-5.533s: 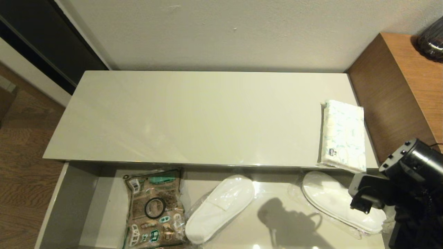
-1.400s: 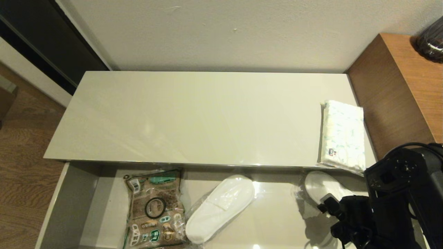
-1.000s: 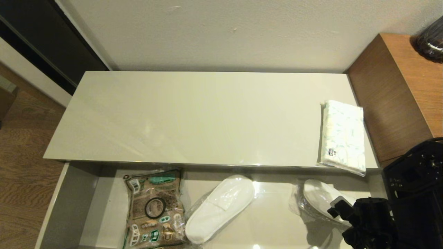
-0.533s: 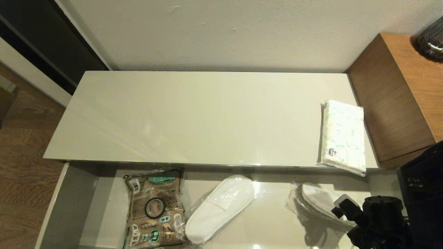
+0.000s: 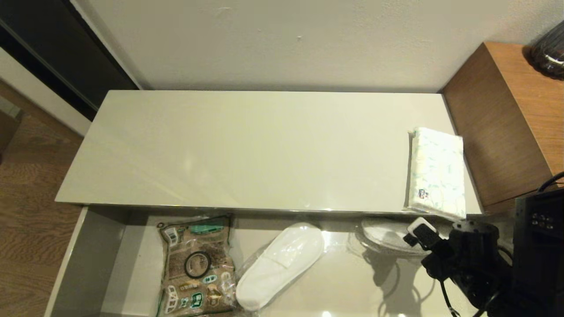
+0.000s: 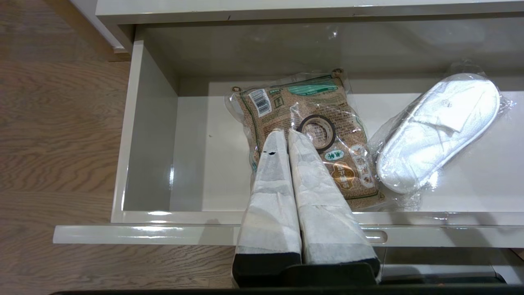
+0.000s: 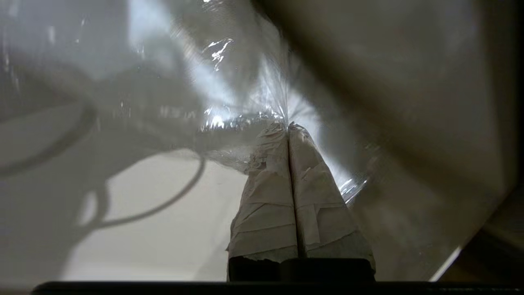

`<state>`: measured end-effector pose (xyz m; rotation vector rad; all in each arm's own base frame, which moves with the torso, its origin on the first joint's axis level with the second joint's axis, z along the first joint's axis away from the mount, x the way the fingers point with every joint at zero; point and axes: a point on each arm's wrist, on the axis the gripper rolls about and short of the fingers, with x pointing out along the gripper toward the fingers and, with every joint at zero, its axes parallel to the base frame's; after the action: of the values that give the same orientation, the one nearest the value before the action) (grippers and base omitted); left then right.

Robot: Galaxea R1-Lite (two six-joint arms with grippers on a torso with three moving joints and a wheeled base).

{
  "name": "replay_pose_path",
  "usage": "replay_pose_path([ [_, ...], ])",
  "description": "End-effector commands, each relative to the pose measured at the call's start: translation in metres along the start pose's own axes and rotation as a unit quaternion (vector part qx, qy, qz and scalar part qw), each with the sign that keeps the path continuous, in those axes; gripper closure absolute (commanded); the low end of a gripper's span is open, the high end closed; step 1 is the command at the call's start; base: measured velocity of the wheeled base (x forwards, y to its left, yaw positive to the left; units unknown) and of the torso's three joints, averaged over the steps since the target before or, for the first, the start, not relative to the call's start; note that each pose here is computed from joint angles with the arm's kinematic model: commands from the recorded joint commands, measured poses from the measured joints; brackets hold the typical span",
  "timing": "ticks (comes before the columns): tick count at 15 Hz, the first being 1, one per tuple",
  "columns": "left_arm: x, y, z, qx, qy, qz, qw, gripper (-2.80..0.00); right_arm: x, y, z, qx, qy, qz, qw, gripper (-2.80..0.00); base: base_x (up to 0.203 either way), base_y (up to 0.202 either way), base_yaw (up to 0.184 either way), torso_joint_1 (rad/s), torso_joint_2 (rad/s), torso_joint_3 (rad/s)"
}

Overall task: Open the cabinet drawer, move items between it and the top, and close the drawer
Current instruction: Take out the disposable slippers from the drawer

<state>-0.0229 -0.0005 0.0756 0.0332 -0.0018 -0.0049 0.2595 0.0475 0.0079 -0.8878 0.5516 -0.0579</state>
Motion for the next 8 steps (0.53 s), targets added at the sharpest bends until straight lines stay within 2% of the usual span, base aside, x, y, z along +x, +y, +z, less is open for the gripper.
replay_pose_path([
  [1, 0.0, 0.0, 0.0, 0.0, 0.001, 0.0, 1.0, 0.0, 0.002, -0.013, 0.023, 0.008, -0.026, -0.018, 0.999, 0.0, 0.0, 0.0, 0.0, 0.0, 0.0, 0.0],
  [8, 0.0, 0.0, 0.0, 0.0, 0.001, 0.0, 1.0, 0.0, -0.038, -0.055, 0.051, -0.012, -0.011, 0.011, 1.0, 0.0, 0.0, 0.0, 0.0, 0.0, 0.0, 0.0],
])
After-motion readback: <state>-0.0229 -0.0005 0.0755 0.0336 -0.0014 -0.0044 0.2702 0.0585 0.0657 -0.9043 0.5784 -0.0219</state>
